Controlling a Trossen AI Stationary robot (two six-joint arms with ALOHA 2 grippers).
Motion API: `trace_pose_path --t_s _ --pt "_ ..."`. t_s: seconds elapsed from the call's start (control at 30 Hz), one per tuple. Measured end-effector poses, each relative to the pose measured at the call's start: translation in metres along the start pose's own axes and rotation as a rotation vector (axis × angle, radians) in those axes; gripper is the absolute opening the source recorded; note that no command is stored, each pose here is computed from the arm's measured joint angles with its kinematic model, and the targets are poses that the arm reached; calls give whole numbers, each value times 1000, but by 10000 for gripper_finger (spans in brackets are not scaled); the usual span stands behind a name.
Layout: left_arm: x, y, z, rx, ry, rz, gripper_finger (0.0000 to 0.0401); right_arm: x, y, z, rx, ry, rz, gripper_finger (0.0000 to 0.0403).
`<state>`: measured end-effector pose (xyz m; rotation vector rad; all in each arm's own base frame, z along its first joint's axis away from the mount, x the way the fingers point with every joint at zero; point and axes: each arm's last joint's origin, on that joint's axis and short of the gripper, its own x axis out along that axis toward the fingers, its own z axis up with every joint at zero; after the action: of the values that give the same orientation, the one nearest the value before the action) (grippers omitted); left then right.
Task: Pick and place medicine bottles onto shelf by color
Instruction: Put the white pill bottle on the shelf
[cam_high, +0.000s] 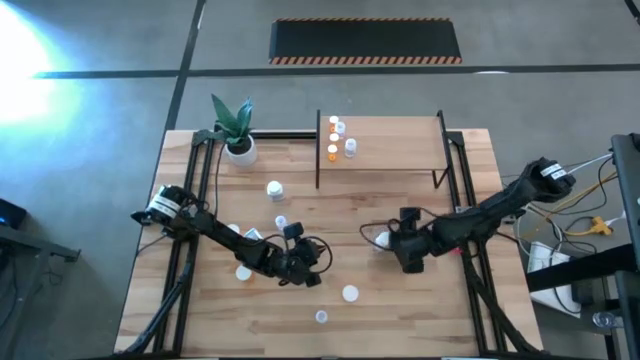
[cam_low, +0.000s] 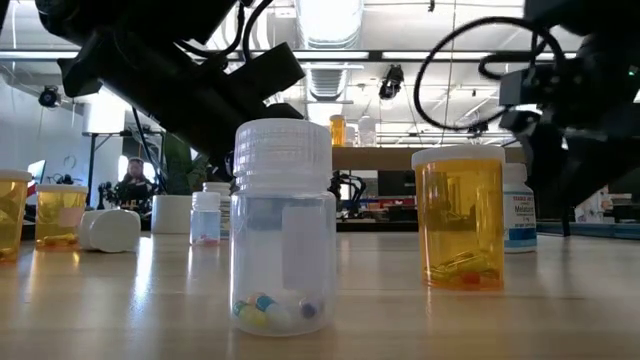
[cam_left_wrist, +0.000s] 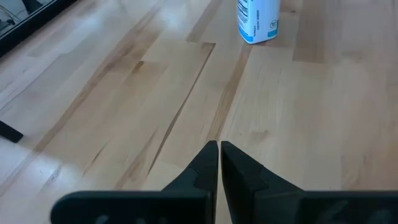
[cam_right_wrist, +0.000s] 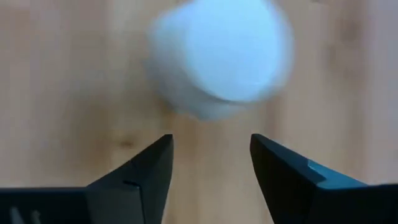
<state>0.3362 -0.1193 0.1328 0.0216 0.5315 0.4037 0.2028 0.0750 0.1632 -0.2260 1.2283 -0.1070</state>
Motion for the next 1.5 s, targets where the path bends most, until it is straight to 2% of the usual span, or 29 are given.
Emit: trace_pose_path --t_s 0.1,0.27,0.57,0.77,0.93,1.1,1.27,1.5 --pt "0 0 0 0 0 0 3 8 3 5 -25 -72 81 211" --pt "0 0 1 -14 -14 -6 3 13 5 14 -35 -188 83 212" --pt "0 -1 1 -15 -16 -7 3 7 7 27 44 -263 129 218" --pt "0 -1 1 -15 -15 -11 3 10 11 37 45 -311 137 282" --pt "0 -1 1 -16 -14 -17 3 20 16 45 -33 -358 124 325" --pt "0 -1 1 -16 -13 -21 3 26 20 49 -108 -384 134 325" --pt "0 -1 1 -17 -11 -29 3 23 20 45 -59 -355 171 312" --pt "0 -1 1 -17 -11 -30 3 4 34 37 79 -297 404 291"
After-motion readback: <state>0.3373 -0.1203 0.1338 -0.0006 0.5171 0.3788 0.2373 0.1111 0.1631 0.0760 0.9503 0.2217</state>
